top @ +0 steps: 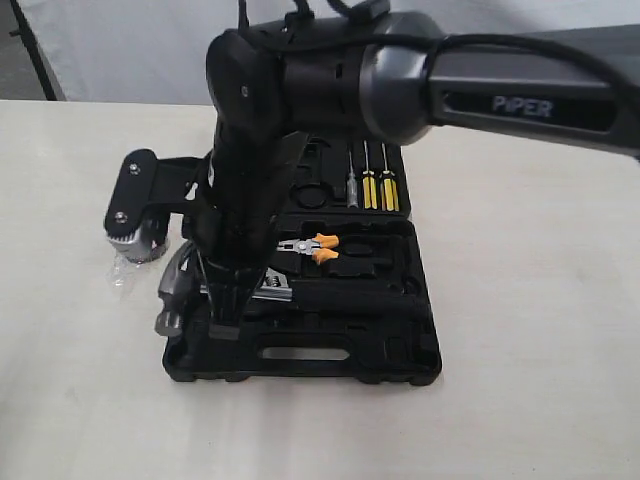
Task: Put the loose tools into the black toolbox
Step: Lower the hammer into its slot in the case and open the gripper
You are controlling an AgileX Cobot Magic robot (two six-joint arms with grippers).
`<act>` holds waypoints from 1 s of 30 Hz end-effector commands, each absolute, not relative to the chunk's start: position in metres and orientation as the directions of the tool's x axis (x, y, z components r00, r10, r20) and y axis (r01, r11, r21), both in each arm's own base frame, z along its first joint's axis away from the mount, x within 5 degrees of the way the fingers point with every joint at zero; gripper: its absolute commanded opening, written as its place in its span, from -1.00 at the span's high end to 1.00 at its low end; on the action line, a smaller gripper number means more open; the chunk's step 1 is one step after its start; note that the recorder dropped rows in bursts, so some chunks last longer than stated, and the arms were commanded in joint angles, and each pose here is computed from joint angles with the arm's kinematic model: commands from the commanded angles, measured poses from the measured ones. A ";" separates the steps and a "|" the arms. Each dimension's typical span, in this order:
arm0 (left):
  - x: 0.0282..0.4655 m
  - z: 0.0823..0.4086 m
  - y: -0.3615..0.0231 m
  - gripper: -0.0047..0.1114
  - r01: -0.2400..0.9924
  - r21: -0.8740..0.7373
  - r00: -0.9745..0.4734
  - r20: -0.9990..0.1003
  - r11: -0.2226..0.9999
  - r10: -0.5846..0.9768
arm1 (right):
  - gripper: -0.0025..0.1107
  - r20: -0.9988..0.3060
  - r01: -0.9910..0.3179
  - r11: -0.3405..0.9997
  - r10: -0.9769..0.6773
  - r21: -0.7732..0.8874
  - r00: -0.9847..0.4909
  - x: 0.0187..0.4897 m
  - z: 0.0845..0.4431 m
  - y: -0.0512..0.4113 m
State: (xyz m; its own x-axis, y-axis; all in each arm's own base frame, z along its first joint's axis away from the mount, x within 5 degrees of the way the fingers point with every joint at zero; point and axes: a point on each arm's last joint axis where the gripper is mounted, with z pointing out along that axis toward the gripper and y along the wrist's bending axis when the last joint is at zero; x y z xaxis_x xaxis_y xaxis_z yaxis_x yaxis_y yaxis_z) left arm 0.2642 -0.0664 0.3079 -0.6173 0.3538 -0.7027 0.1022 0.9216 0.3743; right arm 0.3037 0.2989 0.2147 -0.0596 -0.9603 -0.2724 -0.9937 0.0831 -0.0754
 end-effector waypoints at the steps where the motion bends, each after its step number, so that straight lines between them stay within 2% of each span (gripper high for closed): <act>1: 0.263 0.307 -0.066 0.89 0.100 0.350 -0.614 -0.715 0.932 0.334 | 0.96 -0.239 -0.996 0.072 -0.969 -0.054 -0.057 0.318 0.184 0.298; 7: 0.263 0.307 -0.066 0.89 0.100 0.350 -0.614 -0.715 0.932 0.334 | 0.96 -0.204 -0.999 0.026 -0.979 -0.032 -0.019 0.322 0.159 0.300; 15: 0.263 0.307 -0.066 0.89 0.100 0.350 -0.614 -0.715 0.932 0.334 | 0.96 -0.174 -0.997 0.000 -0.985 -0.077 0.013 0.326 0.155 0.298; 20: 0.263 0.307 -0.066 0.89 0.100 0.350 -0.614 -0.715 0.932 0.334 | 0.96 -0.201 -0.993 0.007 -0.979 -0.122 0.018 0.330 0.156 0.300; 22: 0.263 0.307 -0.066 0.89 0.100 0.350 -0.614 -0.715 0.932 0.334 | 0.83 -0.204 -0.992 0.008 -0.979 -0.125 0.018 0.330 0.156 0.300; 25: 0.263 0.307 -0.066 0.89 0.100 0.350 -0.614 -0.715 0.932 0.334 | 0.30 -0.200 -0.993 0.007 -0.980 -0.120 0.018 0.330 0.156 0.300; 26: 0.263 0.307 -0.066 0.89 0.100 0.350 -0.614 -0.715 0.932 0.334 | 0.21 -0.199 -0.993 0.006 -0.980 -0.119 0.017 0.330 0.156 0.300; 27: 0.263 0.307 -0.066 0.89 0.100 0.350 -0.614 -0.715 0.932 0.334 | 0.15 -0.199 -0.993 0.006 -0.980 -0.119 0.018 0.330 0.157 0.300; 30: 0.263 0.307 -0.066 0.89 0.100 0.350 -0.614 -0.715 0.932 0.334 | 0.14 -0.231 -0.989 0.045 -0.973 -0.142 -0.011 0.329 0.175 0.299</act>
